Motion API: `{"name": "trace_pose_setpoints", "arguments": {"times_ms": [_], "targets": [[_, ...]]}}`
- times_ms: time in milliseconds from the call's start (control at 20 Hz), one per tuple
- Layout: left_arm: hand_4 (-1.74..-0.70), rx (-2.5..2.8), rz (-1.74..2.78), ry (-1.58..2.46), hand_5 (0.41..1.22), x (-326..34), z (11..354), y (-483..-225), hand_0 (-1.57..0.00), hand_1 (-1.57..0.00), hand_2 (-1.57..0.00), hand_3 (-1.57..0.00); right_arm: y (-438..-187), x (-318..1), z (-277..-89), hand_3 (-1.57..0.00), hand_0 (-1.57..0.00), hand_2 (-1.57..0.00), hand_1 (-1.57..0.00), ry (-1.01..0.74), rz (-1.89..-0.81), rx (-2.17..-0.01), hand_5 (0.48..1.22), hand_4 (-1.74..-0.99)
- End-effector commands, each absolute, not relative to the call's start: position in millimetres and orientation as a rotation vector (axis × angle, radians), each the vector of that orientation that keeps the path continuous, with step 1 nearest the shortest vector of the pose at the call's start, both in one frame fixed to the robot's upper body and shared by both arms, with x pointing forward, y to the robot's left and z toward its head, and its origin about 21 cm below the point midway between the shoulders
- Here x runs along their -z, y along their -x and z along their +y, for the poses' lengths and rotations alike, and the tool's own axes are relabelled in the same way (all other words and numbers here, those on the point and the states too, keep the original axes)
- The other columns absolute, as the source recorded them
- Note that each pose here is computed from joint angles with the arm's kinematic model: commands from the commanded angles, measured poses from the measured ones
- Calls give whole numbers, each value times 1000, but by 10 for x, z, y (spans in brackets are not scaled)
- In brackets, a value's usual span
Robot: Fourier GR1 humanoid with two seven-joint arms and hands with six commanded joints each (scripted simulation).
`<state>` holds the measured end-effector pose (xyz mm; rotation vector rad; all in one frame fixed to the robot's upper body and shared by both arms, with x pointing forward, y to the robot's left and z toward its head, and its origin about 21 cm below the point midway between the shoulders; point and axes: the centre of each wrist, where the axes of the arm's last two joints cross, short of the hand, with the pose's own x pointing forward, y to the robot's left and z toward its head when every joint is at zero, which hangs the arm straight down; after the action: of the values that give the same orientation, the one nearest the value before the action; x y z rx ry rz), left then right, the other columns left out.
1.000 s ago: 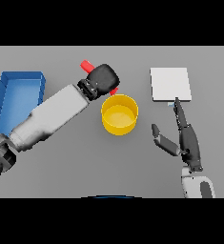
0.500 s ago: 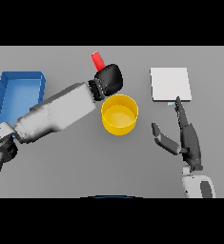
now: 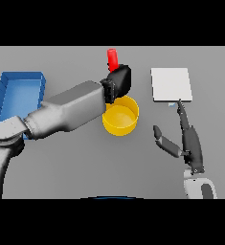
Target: Pick up the red beaker and tilt it to pour out 1 green nut into yellow bowl. Pick up the yellow bowl and place it on the metallic measuring scale.
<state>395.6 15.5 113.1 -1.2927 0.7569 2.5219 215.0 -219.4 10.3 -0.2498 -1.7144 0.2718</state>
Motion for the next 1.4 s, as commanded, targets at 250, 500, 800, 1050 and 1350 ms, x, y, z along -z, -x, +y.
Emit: {"name": "trace_pose_setpoints", "arguments": {"times_ms": [250,500,800,1050,1350], "targets": [[-1721,-2434,673,1320,1221,-1494,35,-4057,-1571,-1571,-1571,-1571,-2169,-104,-2180,1,1,1,1,216,-1724,-245,638,-1157],[-1731,-2350,763,1564,1221,-2339,221,-4366,-1571,-1571,-1571,-1179,-2156,-95,-2142,1,1,1,1,209,-1771,-275,660,-1160],[-1734,-2446,1487,2031,1221,-3298,925,-4701,-1571,-1571,-1571,-1468,-2210,-89,-2128,1,1,1,1,232,-1746,-282,641,-1146],[-1739,-2277,2421,2302,1221,-3380,1981,-4855,-1571,-1571,-1571,-1430,-2275,-143,-2099,1,1,1,1,190,-1776,-263,623,-1110],[-1740,-1720,3114,2708,1221,-2713,3029,-4824,-1571,-1571,-1571,-1534,-2278,-121,-2121,1,1,1,1,127,-1767,-272,651,-1126]]}}
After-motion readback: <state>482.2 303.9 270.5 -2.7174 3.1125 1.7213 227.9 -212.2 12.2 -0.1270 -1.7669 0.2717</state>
